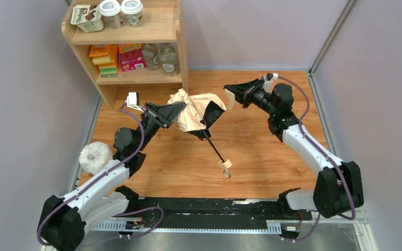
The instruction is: Put away the umbrella
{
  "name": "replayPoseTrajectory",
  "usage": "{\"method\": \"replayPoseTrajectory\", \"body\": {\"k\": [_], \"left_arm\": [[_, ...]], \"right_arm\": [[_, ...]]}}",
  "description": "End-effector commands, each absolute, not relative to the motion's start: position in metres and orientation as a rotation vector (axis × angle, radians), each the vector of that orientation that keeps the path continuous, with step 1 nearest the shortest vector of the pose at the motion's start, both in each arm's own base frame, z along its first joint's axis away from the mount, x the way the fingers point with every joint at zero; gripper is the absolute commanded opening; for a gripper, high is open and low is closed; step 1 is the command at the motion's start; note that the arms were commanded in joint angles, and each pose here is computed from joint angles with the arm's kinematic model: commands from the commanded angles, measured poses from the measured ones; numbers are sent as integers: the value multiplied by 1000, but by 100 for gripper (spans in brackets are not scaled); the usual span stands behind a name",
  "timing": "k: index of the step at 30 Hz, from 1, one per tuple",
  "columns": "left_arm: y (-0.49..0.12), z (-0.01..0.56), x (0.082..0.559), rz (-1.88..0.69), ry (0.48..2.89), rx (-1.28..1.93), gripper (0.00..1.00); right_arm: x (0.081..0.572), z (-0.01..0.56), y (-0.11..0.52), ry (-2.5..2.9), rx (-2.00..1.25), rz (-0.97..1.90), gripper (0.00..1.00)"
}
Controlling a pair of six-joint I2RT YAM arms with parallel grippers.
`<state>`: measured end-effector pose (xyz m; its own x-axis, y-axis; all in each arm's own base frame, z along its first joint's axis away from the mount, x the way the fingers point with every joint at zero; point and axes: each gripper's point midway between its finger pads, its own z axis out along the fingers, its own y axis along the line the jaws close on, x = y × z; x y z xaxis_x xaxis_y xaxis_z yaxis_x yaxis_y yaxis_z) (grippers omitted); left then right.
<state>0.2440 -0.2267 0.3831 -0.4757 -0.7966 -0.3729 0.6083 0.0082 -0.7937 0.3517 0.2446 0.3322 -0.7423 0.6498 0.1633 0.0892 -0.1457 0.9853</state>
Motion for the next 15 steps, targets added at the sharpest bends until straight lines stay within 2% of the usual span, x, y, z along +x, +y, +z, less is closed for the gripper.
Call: {"method": "replayPoseTrajectory", "body": {"k": [1, 4, 8, 15], "left_arm": [[-221, 357, 262, -1532, 1384, -336, 0], [-218, 338, 276, -1519, 1409, -452, 0], [-227, 328, 290, -1574, 1430, -527, 0], [-242, 354, 299, -1747, 1358, -552, 0]], "right_arm": [[315, 429, 235, 1632, 210, 1553, 0], [275, 469, 267, 1580, -110, 1566, 0], [232, 476, 314, 1670, -421, 1568, 0], [196, 417, 350, 1867, -711, 1488, 0]]}}
